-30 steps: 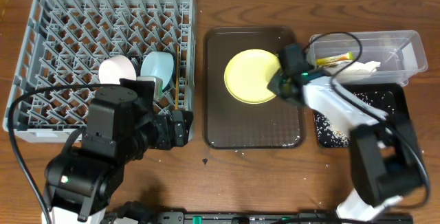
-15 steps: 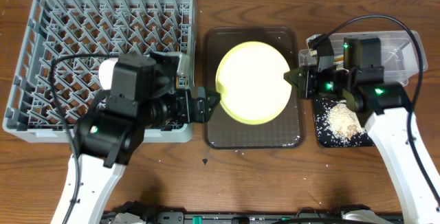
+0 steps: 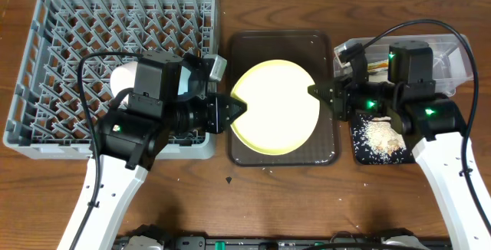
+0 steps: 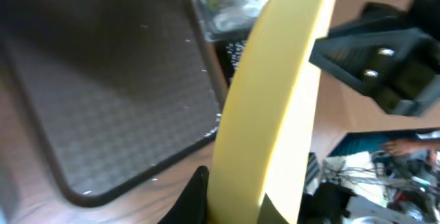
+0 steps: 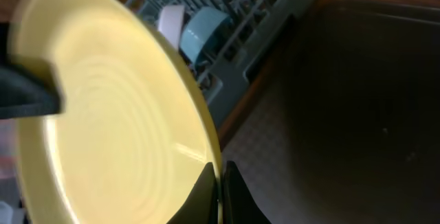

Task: Sort waste into correct bins and load items into the dishwasher
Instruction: 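Carry the yellow plate with the left gripper into the rack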

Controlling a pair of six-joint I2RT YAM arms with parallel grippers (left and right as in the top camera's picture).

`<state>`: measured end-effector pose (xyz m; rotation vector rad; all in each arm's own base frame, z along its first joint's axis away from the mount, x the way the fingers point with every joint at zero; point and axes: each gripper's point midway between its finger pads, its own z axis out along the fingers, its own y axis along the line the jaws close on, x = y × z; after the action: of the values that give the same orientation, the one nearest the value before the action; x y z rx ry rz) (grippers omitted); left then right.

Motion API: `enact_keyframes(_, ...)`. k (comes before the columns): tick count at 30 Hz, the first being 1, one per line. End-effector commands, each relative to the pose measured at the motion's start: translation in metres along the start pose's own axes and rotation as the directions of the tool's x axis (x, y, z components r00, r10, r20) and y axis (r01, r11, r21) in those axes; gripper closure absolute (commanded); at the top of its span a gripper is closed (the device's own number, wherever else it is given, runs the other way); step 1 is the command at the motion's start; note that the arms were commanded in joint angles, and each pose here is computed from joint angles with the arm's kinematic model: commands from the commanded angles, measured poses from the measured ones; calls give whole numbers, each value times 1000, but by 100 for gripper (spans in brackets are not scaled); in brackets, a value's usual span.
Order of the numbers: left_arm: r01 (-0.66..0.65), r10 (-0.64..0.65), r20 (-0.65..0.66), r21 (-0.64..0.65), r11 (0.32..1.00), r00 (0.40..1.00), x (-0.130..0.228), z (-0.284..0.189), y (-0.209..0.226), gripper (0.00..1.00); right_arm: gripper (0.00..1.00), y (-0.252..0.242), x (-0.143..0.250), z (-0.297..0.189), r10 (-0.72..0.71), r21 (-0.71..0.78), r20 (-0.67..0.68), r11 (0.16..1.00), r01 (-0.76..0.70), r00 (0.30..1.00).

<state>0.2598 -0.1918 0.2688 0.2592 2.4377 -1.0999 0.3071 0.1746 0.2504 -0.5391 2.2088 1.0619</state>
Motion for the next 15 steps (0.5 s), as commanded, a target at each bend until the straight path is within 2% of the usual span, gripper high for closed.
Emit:
enact_keyframes(1, -53, 53, 0, 57, 997, 999, -1, -3, -14, 93, 99, 22, 1, 4, -55, -72, -9, 996, 54, 998)
enact_keyframes(2, -68, 68, 2, 55, 996, 998, -2, -3, -13, 93, 93, 22, 1, 4, -55, -69, -9, 996, 54, 998)
enact_keyframes(4, -98, 97, 12, 35, 995, 995, -3, -4, -11, 93, 75, 18, 1, 3, -54, -50, -8, 997, 54, 998)
enact_keyframes(5, -95, 95, 26, -4, 995, 995, -5, -6, -4, 93, 64, 15, 0, 3, -53, -33, -7, 998, 52, 999)
enact_keyframes(6, -87, 90, 43, -60, 994, 995, -8, -10, 5, 92, 58, 10, 1, 3, -48, -8, -9, 999, 48, 999)
enact_keyframes(8, -81, 97, 77, -190, 978, 992, -13, -22, 25, 93, 53, 0, 2, 1, -34, 40, -11, 999, 35, 999)
enact_keyframes(10, -52, 97, 112, -353, 934, 989, -18, -42, 51, 93, 51, -8, 3, -1, -1, 78, -15, 997, 3, 1000)
enact_keyframes(12, -14, 100, 145, -502, 865, 984, -22, -68, 75, 92, 51, -16, 6, -3, 23, 123, -21, 992, -20, 1000)
enact_keyframes(15, 77, 107, 216, -698, 712, 971, -27, -118, 105, 92, 50, -32, 9, -7, 77, 206, -16, 976, -72, 997)
